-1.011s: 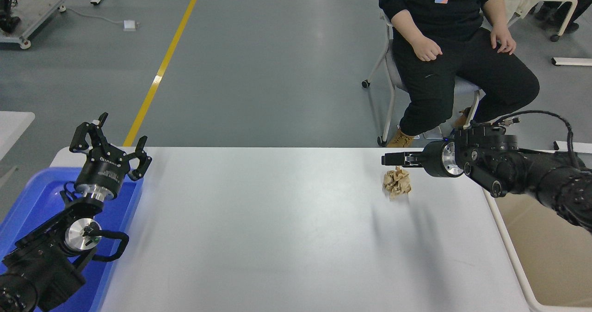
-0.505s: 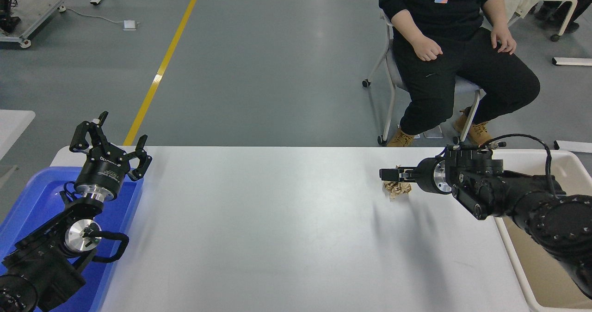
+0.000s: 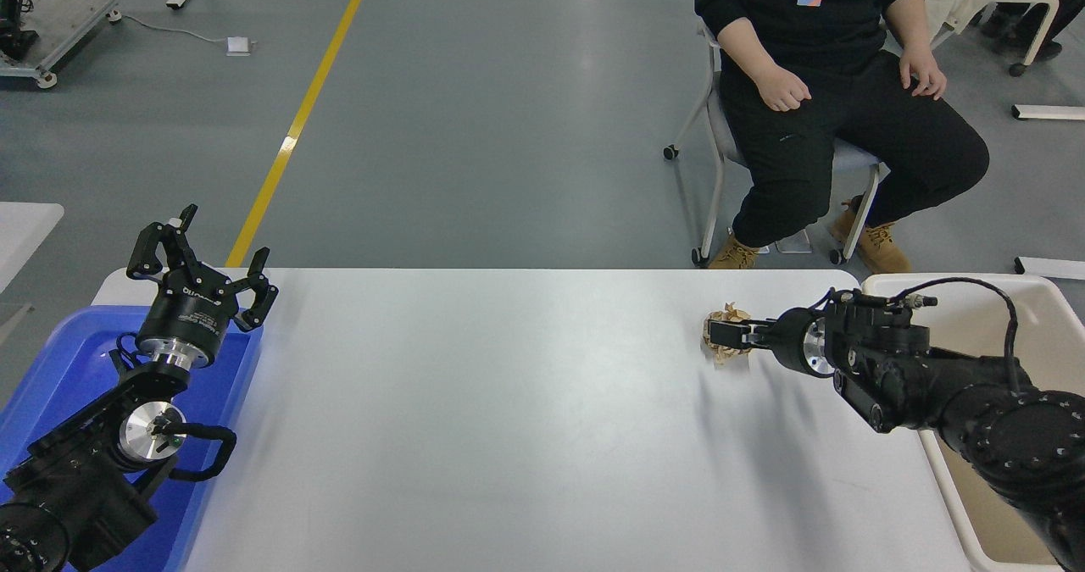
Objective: Clean the table surface
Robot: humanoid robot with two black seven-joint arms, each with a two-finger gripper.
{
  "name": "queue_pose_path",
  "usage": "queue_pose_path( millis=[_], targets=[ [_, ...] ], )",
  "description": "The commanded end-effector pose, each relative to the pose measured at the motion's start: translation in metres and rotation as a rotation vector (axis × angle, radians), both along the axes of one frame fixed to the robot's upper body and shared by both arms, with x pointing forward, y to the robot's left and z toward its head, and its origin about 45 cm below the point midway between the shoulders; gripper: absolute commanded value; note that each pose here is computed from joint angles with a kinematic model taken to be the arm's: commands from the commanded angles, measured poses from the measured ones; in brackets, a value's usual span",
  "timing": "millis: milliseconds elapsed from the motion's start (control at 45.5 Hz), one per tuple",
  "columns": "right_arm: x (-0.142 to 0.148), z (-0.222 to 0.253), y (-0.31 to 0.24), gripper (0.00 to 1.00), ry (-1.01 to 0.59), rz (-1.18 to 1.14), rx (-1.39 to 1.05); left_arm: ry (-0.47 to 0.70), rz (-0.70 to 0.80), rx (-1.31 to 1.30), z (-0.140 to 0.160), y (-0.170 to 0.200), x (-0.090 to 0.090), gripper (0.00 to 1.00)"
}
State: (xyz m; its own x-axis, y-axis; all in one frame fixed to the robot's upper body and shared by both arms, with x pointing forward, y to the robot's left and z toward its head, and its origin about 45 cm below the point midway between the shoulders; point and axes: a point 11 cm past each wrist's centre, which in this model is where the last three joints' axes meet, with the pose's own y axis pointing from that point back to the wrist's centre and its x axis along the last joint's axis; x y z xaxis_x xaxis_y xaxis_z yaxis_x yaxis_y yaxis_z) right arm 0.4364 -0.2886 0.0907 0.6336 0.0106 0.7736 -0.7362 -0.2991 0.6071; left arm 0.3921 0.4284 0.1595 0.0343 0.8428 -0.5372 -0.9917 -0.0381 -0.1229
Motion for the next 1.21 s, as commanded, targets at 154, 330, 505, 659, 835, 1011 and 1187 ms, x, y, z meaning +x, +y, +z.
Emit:
queue_pose_path(
  millis=[154,330,505,659,835,1011,1187],
  targets=[
    [-0.007,-0.008,0.001,0.98,-0.045,0.0,0.008,0.0,0.0,0.0,0.0,0.0,0.0,1.0],
    [-0.011,-0.013,0.004,0.95,-0.046,0.004,0.014,0.0,-0.001,-0.001,0.0,-0.001,0.0,1.0],
    [-0.015,-0.018,0.005,0.95,-0.073,0.004,0.013,0.0,0.0,0.0,0.0,0.0,0.0,1.0],
    [-0.016,-0.019,0.007,0.95,-0.081,0.007,0.014,0.0,-0.001,-0.001,0.0,-0.001,0.0,1.0],
    [-0.017,-0.02,0.006,0.95,-0.082,0.005,0.013,0.0,0.0,0.0,0.0,0.0,0.0,1.0],
    [-0.019,-0.023,0.005,0.95,-0.076,0.002,0.012,0.001,0.001,0.0,0.0,0.0,0.0,1.0],
    [-0.022,-0.026,0.004,0.88,-0.068,0.003,0.008,0.0,0.0,0.0,0.0,0.0,0.0,1.0]
  ],
)
